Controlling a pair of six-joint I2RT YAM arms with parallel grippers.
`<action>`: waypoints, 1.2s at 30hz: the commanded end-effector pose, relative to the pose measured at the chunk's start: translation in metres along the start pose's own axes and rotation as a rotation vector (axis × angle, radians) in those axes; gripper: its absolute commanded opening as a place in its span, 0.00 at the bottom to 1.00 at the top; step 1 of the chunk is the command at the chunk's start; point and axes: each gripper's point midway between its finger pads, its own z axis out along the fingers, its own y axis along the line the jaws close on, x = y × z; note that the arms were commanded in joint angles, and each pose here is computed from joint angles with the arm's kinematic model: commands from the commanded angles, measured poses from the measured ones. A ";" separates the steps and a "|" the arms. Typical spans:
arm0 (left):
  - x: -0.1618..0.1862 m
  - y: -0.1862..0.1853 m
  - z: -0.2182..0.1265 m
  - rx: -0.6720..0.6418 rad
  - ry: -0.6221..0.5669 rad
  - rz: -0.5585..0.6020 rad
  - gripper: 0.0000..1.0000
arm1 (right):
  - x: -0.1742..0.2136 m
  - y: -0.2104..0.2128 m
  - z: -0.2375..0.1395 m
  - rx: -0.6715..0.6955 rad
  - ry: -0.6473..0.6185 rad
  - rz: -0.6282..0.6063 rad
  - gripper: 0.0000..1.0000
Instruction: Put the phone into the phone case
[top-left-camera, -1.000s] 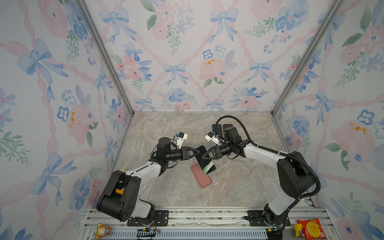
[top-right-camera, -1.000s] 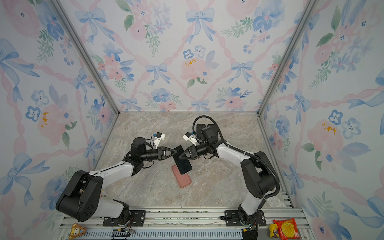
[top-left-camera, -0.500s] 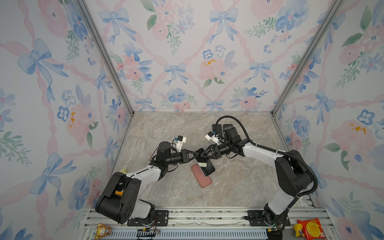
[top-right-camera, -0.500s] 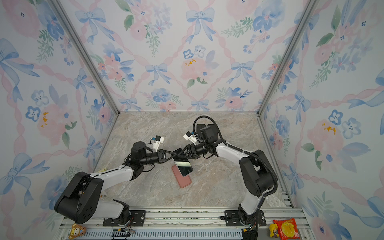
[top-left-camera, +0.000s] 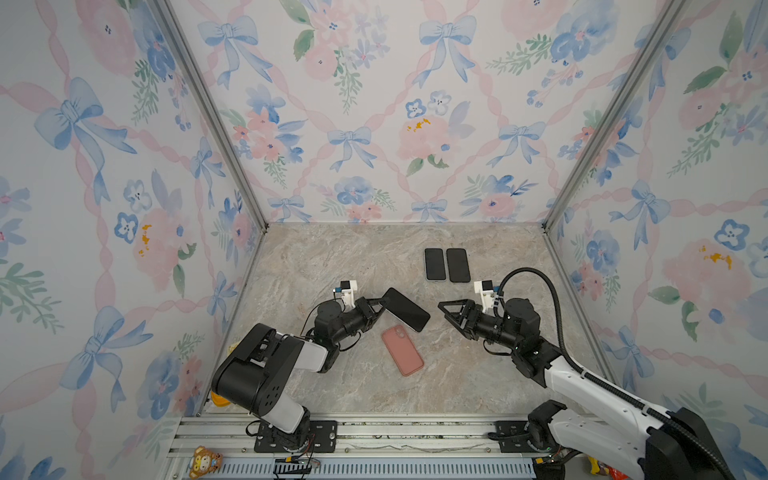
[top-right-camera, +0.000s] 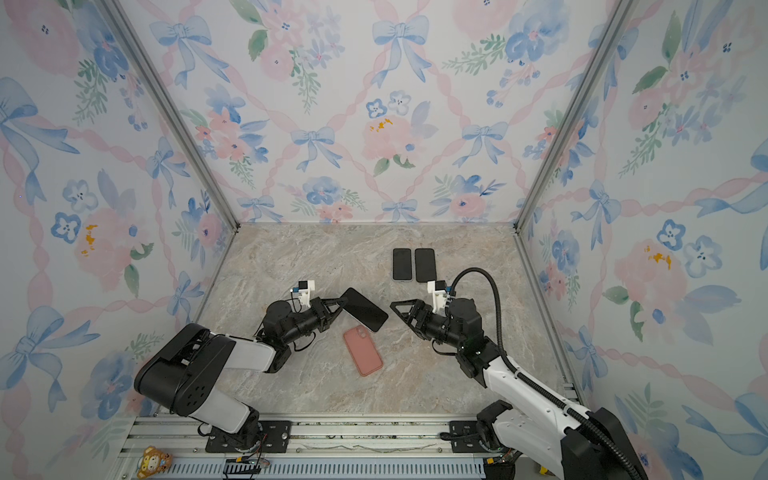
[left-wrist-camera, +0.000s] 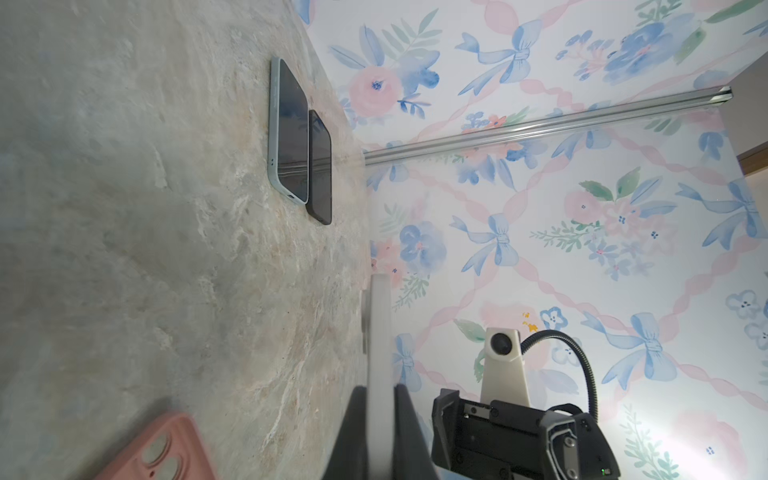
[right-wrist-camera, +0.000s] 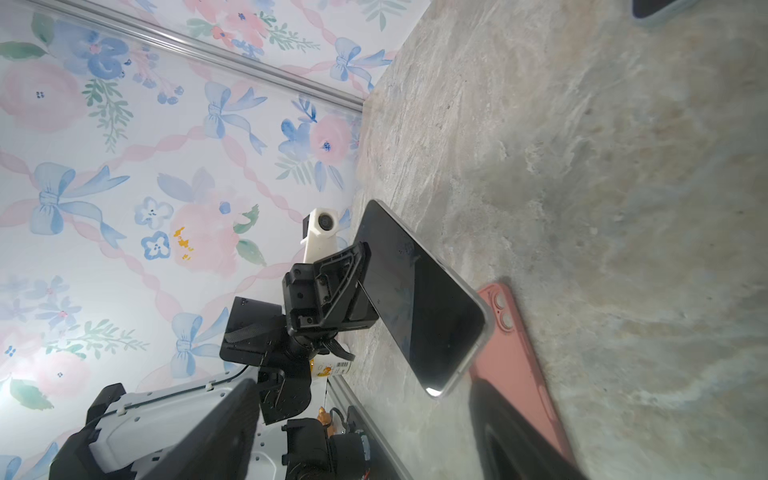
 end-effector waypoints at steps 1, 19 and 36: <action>-0.013 -0.045 0.004 0.158 -0.046 0.009 0.00 | -0.008 -0.001 0.002 -0.011 -0.119 0.051 0.84; -0.009 -0.046 0.009 0.218 -0.060 -0.059 0.00 | -0.004 -0.002 0.048 -0.208 -0.078 0.195 0.24; 0.001 0.045 0.000 -0.498 0.119 0.413 0.48 | 0.009 -0.040 0.002 0.159 -0.039 0.062 0.00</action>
